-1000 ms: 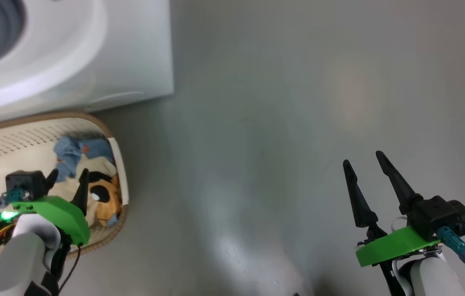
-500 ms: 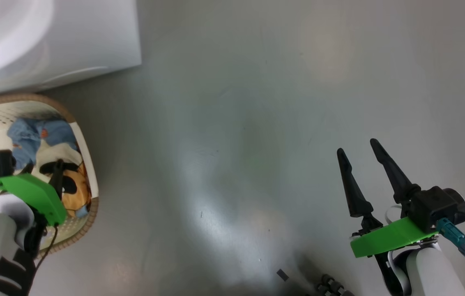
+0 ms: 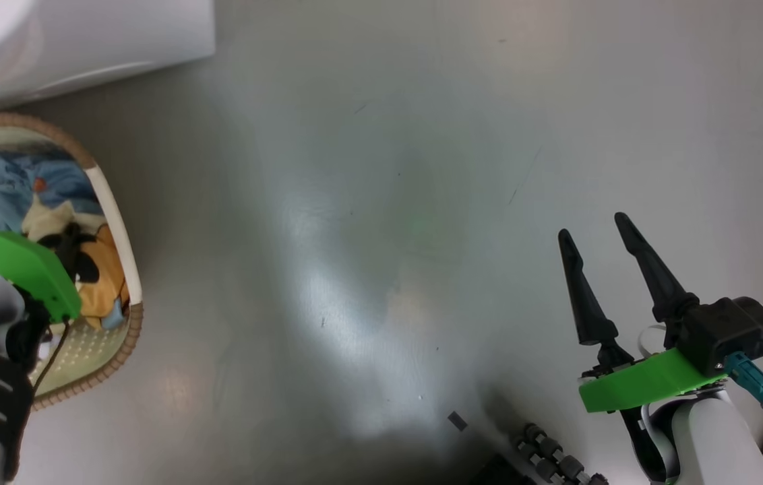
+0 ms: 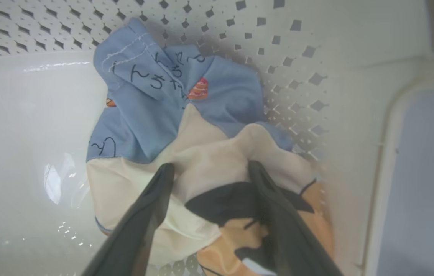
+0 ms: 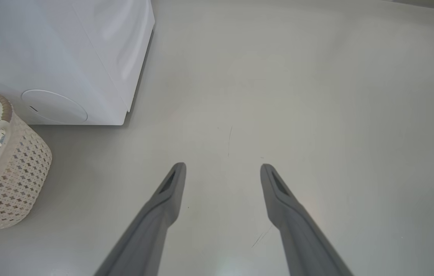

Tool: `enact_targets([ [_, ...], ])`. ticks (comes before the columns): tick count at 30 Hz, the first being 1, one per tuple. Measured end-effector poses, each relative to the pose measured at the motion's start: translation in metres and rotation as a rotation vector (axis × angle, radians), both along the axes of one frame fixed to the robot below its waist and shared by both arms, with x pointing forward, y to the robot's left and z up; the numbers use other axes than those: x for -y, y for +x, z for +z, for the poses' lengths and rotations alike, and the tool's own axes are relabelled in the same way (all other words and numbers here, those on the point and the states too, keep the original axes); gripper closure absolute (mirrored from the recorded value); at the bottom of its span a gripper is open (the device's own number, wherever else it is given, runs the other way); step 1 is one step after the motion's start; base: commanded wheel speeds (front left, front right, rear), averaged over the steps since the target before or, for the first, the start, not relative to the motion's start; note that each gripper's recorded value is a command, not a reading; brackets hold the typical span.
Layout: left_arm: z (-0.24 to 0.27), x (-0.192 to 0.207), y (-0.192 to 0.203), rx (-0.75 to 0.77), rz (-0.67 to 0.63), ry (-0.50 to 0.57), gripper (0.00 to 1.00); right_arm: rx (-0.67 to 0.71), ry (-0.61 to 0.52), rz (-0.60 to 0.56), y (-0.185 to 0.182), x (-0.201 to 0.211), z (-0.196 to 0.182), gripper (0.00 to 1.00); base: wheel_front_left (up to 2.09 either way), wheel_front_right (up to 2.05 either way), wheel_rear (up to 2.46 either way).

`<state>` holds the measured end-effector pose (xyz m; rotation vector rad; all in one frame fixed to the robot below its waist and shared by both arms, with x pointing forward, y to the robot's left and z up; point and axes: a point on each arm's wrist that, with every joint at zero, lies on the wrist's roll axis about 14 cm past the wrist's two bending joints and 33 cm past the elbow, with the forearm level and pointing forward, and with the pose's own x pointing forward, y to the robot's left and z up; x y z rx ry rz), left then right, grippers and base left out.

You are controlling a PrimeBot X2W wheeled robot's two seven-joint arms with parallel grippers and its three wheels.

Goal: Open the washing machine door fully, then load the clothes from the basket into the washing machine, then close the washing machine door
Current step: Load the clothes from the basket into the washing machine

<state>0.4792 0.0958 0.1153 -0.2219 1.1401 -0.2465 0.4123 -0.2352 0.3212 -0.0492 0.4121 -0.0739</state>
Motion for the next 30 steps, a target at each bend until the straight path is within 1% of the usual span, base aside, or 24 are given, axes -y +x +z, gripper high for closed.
enact_targets([
  [3, -0.006, 0.000, -0.001, -0.030, 0.017, -0.005, 0.00, -0.013, -0.008, 0.009, 0.001, -0.001, -0.006, 0.00, 0.00, 0.00, 0.00],
  [14, -0.020, -0.002, -0.012, -0.102, -0.005, 0.016, 0.00, -0.037, -0.002, 0.024, 0.001, -0.007, -0.020, 0.00, 0.00, 0.00, 0.00],
  [15, -0.021, -0.002, -0.014, -0.112, -0.007, 0.016, 0.04, -0.039, -0.001, 0.024, 0.001, -0.007, -0.020, 0.00, 0.00, 0.00, 0.00],
  [16, -0.022, -0.001, -0.016, -0.118, -0.009, 0.016, 0.49, -0.038, -0.001, 0.025, 0.001, -0.007, -0.020, 0.00, 0.00, 0.00, 0.00],
  [17, -0.022, 0.000, -0.016, -0.119, -0.011, 0.016, 1.00, -0.037, 0.000, 0.026, 0.002, -0.007, -0.020, 0.00, 0.00, 0.00, 0.00],
  [30, -0.017, -0.003, -0.012, -0.102, -0.006, 0.023, 1.00, -0.026, 0.000, 0.024, 0.002, -0.007, -0.015, 0.00, 0.00, 0.00, 0.00],
])
